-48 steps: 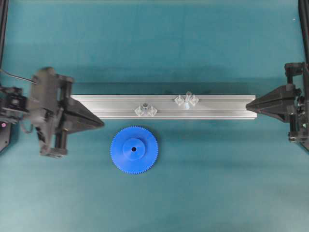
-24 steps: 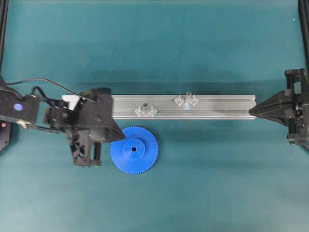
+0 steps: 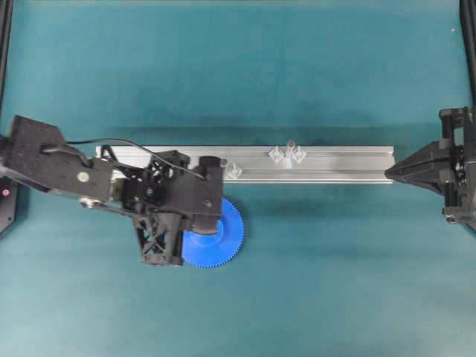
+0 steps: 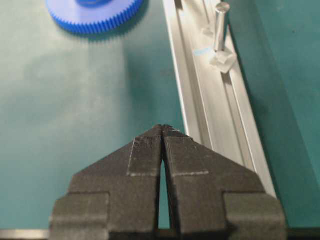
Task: Find the location of the shaft and insert the large gear.
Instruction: 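Lower the open left gripper over the blue gear's hub, then close the left gripper on the gear hub and lift the gear, then carry the gear with the left gripper toward the right metal shaft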
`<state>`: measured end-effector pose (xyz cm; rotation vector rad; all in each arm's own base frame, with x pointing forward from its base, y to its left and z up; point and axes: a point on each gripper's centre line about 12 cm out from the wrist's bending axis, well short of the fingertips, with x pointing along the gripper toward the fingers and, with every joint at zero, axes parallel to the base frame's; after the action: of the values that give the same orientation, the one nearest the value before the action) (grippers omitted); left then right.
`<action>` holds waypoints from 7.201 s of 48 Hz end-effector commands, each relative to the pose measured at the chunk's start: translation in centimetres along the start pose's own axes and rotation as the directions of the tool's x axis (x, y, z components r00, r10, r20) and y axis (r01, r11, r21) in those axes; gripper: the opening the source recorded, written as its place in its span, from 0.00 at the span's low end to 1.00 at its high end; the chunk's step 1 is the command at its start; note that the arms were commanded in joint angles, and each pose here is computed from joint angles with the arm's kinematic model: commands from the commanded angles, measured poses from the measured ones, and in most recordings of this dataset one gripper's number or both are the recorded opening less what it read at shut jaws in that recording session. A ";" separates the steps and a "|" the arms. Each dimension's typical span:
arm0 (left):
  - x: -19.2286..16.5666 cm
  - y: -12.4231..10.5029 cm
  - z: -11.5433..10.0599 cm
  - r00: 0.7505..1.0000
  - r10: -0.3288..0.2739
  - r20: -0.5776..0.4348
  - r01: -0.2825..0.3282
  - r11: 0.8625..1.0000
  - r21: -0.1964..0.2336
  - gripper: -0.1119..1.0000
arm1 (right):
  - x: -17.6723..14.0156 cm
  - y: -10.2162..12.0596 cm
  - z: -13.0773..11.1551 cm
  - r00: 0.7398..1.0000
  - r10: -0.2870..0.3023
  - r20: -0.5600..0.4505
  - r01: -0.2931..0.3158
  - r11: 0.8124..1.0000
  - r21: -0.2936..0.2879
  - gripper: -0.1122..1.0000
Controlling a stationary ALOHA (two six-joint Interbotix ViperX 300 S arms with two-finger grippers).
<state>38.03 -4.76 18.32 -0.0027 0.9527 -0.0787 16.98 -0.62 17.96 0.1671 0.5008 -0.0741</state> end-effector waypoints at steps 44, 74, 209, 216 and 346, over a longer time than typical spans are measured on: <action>2.5 -1.0 2.5 0.979 0.010 -0.204 -0.005 1.000 0.028 0.11 | 0.0 -0.1 0.0 1.000 -0.003 0.008 0.002 1.000 0.006 0.12; 3.0 -1.0 2.2 0.974 0.012 -0.226 -0.008 1.000 0.022 0.12 | -0.2 -0.1 0.0 1.000 -0.002 0.019 0.002 1.000 0.008 0.12; 6.3 -0.2 0.1 0.941 0.029 -0.338 -0.034 0.999 -0.009 0.72 | -0.2 -0.1 -0.3 1.000 -0.003 0.011 0.003 1.000 0.008 0.12; 5.8 -0.3 1.1 0.951 0.027 -0.310 -0.031 0.999 -0.007 0.72 | -0.2 -0.2 -0.3 1.000 -0.004 0.015 0.004 1.000 0.009 0.12; 2.7 10.6 16.8 0.965 0.117 -0.233 -0.054 0.963 0.263 0.72 | -0.6 -0.2 -0.5 0.999 0.001 0.040 -0.001 1.000 0.008 0.12</action>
<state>53.83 4.47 22.60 0.2786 1.2483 -0.1409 16.00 -0.66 17.48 0.1649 0.4729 -0.0765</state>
